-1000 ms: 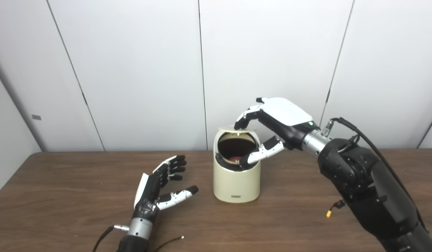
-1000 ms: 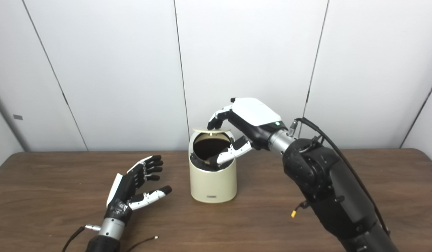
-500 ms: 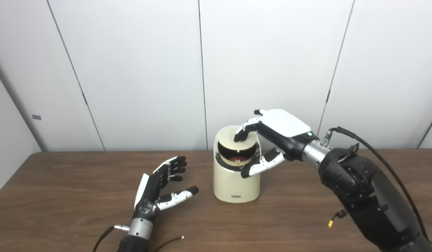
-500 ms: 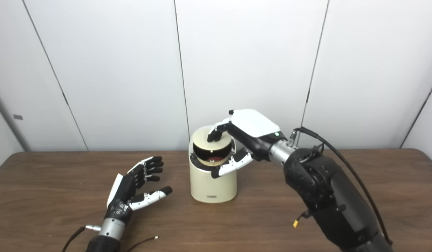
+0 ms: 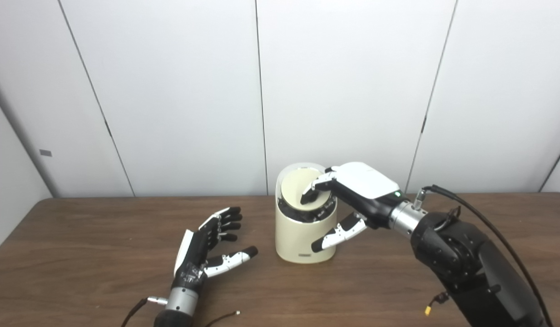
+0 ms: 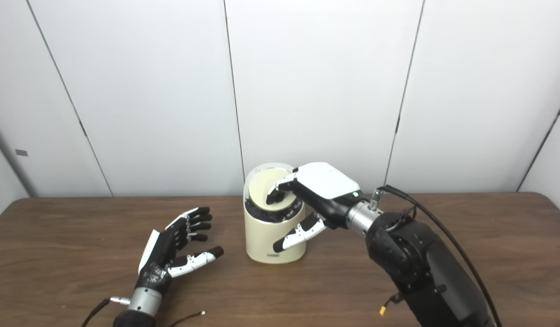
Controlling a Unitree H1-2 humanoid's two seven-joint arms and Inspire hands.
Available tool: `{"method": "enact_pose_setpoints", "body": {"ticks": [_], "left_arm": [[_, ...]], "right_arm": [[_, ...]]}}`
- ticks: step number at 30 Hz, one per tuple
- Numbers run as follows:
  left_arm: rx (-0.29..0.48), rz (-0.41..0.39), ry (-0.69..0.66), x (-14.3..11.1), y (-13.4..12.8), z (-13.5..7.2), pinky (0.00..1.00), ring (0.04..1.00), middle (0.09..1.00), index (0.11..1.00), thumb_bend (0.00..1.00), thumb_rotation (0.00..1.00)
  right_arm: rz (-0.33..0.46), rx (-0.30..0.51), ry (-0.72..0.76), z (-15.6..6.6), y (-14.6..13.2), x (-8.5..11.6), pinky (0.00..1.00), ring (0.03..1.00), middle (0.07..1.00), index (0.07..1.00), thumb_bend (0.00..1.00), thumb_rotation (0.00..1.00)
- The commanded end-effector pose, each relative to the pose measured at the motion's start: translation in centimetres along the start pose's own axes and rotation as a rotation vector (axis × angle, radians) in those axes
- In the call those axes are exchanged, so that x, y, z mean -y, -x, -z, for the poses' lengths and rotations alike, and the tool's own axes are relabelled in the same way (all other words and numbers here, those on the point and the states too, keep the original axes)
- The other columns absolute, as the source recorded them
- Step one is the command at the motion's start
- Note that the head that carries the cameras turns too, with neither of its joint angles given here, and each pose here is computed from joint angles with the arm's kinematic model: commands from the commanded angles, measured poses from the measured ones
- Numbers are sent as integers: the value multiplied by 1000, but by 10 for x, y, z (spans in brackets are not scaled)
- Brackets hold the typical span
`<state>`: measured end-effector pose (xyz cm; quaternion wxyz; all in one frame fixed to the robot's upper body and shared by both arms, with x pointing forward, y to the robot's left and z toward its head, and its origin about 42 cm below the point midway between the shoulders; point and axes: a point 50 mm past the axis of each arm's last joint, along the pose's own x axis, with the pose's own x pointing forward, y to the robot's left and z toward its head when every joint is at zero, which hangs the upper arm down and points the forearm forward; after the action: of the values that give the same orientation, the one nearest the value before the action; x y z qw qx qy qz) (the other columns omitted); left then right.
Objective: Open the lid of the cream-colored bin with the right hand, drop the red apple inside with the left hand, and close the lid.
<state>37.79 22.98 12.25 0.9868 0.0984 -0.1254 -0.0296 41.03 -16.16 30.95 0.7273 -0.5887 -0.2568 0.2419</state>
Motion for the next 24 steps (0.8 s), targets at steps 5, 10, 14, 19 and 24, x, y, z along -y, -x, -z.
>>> {"method": "enact_pose_setpoints", "body": {"ticks": [5,10,14,19,24], "left_arm": [[-31,-10,8,4,11,8,688,756,773,799,784,143],[-35,-11,0,4,12,7,687,757,774,799,784,163],[-34,-11,-2,4,12,6,696,764,778,802,778,157],[-40,-13,-15,3,13,5,705,759,776,802,777,165],[-34,-16,-38,2,14,2,742,751,766,796,767,168]], "right_arm": [[31,44,42,-8,-2,3,907,829,671,676,684,395],[11,48,87,-9,-1,0,939,851,674,680,689,392],[-10,49,146,-9,0,0,952,858,677,685,687,425],[-60,22,242,-10,-1,0,942,859,679,683,703,442],[-132,-21,260,-11,-1,-1,998,882,697,695,700,480]]}}
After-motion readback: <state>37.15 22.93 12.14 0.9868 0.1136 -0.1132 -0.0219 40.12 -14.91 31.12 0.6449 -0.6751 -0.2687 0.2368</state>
